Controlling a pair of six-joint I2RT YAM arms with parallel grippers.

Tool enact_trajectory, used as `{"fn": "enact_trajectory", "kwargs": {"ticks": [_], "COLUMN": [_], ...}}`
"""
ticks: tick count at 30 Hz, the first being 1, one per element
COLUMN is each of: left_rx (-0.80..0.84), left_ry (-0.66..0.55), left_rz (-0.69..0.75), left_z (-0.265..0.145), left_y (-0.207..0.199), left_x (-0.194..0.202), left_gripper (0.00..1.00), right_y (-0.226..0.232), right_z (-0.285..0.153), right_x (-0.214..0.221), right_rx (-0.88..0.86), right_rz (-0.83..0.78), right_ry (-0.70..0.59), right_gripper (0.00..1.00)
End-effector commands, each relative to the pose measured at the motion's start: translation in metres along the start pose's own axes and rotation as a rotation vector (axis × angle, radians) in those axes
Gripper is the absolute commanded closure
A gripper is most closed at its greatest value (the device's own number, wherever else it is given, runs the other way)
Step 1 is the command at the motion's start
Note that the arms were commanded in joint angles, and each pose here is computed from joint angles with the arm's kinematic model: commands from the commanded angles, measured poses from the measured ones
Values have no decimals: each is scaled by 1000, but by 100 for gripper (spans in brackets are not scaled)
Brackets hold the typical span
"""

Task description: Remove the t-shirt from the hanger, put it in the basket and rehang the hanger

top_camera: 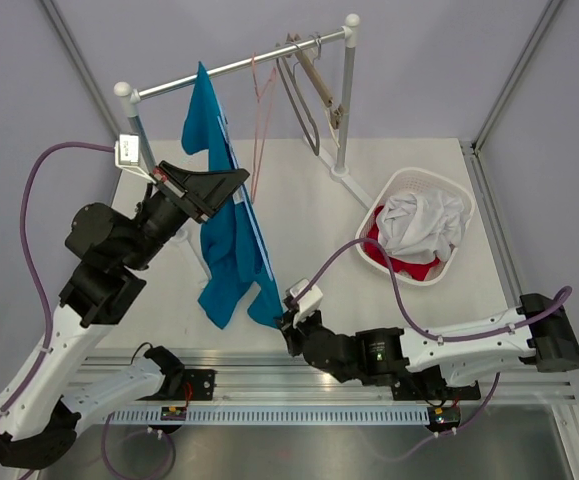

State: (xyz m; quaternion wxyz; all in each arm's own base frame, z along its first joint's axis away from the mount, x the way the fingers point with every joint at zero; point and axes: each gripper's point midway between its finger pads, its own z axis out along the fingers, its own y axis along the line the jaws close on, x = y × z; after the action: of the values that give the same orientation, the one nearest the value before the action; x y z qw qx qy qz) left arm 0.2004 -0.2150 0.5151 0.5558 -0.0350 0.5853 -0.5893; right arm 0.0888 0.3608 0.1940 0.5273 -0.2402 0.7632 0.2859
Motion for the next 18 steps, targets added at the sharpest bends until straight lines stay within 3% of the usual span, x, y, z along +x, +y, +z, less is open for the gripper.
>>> {"fn": "enact_trajectory", "kwargs": {"ticks": [1, 5, 7, 8, 9, 10, 12, 15, 18], "left_rx": [239, 194, 178, 187, 181, 181, 191, 224, 268], "left_ry": [-53, 19, 65, 68, 112, 132, 211, 314, 412], "left_rz": [-35, -93, -126, -127, -119, -112, -96, -68, -55], "left_z": [-23, -34, -39, -46, -50, -53, -65, -83, -100], "left_y": [-64, -43, -30, -32, -27, -27, -27, -30, -28], "left_x": [-25, 0, 17, 18, 29, 32, 48, 66, 87], "left_gripper": [100, 100, 100, 100, 100, 100, 100, 100, 100], "right_y": [-11, -22, -24, -24, -23, -7, -4, -2, -18], "right_z": [13, 20, 23, 20, 17, 11, -8, -39, -58], "right_x": [-10, -47, -58, -65, -65, -66, -66, -92, -130], "right_rx": [18, 31, 15, -2, -30, -133, -212, -298, -298], "right_rz": [8, -26, -19, -43, -69, -96, -164, -172, -100], "right_ry": [-23, -85, -112, -125, -116, -90, -32, -71, -163], "right_gripper": [100, 99, 92, 83, 57, 43, 25, 21, 30]}}
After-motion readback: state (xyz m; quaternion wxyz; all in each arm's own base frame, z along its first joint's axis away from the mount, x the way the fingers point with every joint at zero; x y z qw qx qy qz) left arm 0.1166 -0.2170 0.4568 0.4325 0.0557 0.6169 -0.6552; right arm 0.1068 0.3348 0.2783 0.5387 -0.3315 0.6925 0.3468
